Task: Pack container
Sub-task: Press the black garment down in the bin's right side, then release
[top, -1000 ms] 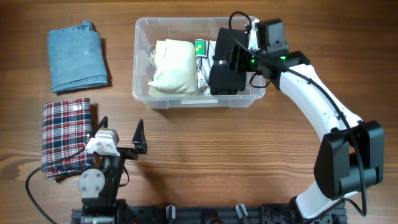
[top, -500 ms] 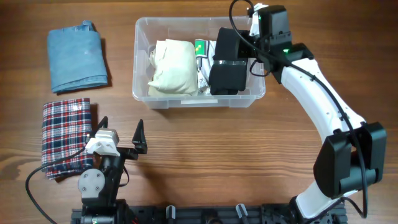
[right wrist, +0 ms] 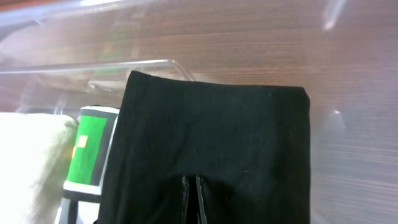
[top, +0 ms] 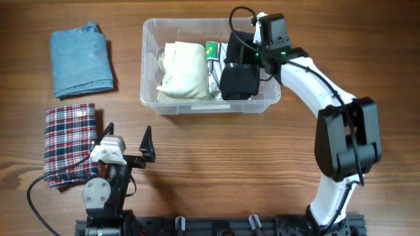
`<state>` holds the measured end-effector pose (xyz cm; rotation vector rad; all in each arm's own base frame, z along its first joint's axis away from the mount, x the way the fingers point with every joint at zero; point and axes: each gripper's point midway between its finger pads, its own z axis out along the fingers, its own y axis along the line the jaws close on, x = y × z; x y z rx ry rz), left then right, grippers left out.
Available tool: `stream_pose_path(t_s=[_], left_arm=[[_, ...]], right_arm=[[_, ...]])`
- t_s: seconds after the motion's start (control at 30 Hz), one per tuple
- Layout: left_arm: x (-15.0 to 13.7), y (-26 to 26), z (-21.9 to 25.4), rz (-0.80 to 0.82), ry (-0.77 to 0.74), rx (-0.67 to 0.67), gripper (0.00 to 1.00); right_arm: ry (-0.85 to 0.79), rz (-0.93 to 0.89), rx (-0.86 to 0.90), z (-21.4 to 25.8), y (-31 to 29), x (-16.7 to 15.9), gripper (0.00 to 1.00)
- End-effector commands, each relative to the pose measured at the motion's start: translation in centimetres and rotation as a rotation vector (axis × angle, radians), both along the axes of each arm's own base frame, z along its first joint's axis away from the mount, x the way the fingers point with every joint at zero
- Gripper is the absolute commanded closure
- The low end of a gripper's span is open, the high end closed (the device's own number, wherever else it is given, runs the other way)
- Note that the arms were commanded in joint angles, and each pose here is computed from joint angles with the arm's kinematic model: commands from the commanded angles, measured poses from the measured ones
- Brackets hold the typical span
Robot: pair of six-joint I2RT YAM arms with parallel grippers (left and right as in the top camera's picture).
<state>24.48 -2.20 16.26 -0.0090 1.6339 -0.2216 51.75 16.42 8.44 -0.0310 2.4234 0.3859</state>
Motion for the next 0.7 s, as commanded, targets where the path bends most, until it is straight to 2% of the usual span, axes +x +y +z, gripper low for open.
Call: stream_pose_path(t_s=[0.0, 0.13, 0.27, 0.4, 0.5, 0.67], left_arm=[[0.0, 0.3, -0.2, 0.013, 0.0, 0.013, 0.0], [0.0, 0.3, -0.2, 0.013, 0.0, 0.013, 0.0], [0.0, 0.3, -0.2, 0.013, 0.0, 0.013, 0.0], [0.0, 0.3, -0.2, 0.013, 0.0, 0.013, 0.0], [0.0, 0.3, -0.2, 0.013, 0.0, 0.013, 0.0], [0.0, 0.3, -0.2, 0.013, 0.0, 0.013, 0.0]], right_arm=[[0.067, 0.024, 0.012, -2.6, 0.4, -0.6, 0.96], [0.006, 0.026, 0.026, 0.1, 0.6, 0.1, 0.95], [-0.096, 0.045, 0.035, 5.8, 0.8, 0.7, 0.95], [-0.166, 0.091, 0.02, 10.2, 1.6, -0.5, 0.95], [-0.131, 0.113, -0.03, 10.3, 2.6, -2.4, 0.95], [0.08, 0.152, -0.134, 5.7, 3.6, -6.9, 0.96]])
